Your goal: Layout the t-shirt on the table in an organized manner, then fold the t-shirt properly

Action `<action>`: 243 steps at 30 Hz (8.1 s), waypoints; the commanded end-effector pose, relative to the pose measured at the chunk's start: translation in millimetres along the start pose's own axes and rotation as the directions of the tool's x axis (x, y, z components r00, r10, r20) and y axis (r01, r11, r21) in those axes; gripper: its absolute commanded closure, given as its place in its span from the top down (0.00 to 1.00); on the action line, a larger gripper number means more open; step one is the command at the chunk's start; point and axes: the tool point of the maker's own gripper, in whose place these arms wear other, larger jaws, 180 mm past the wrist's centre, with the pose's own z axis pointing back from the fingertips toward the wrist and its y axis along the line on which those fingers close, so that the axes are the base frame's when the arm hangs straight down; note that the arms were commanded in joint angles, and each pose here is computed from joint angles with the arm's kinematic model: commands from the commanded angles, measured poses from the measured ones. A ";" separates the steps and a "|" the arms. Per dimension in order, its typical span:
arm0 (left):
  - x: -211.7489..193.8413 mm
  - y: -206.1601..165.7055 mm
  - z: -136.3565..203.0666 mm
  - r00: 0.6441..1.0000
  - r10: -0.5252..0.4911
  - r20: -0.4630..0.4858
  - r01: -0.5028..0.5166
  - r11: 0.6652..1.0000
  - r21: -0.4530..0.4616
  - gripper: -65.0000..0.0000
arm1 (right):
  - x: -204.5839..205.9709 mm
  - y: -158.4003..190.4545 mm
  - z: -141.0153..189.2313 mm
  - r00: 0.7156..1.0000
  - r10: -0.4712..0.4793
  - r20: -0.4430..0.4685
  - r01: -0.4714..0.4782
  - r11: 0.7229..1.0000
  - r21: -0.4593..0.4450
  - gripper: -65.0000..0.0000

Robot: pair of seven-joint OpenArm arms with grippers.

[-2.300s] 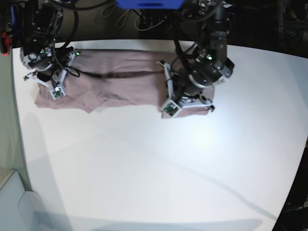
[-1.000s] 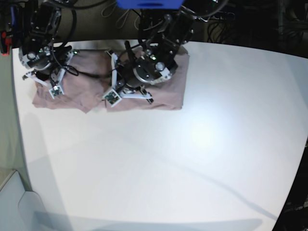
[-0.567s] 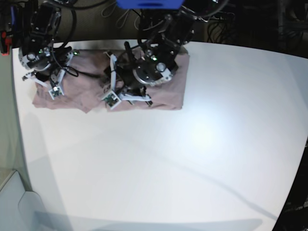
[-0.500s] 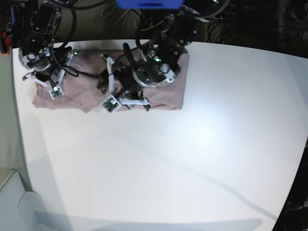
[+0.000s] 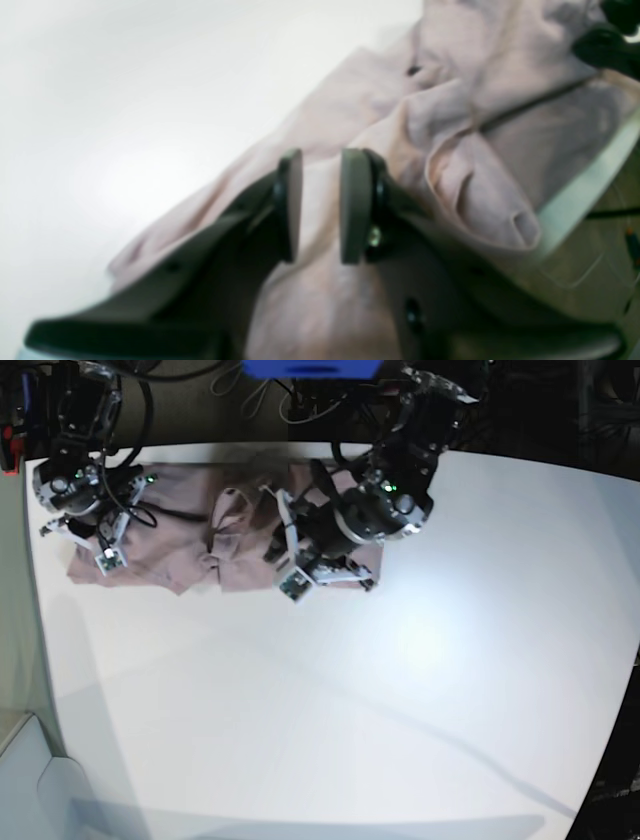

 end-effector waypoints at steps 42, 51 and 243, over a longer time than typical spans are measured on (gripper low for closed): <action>-140.4 143.1 38.6 0.924 0.283 -0.257 -0.200 0.931 0.306 0.19 | 22.7 -69.9 49.3 0.992 -0.124 -0.020 0.116 0.970 -0.214 0.62; -132.0 150.9 40.8 0.933 0.265 -0.244 -0.182 0.931 0.315 0.19 | 54.2 -48.9 45.1 0.982 -0.181 0.043 0.186 0.971 -0.148 0.62; -169.9 133.7 54.3 0.823 0.524 -0.220 -0.419 0.820 0.390 0.00 | 220.3 275.7 68.0 0.790 0.335 0.513 -0.573 0.700 0.426 0.00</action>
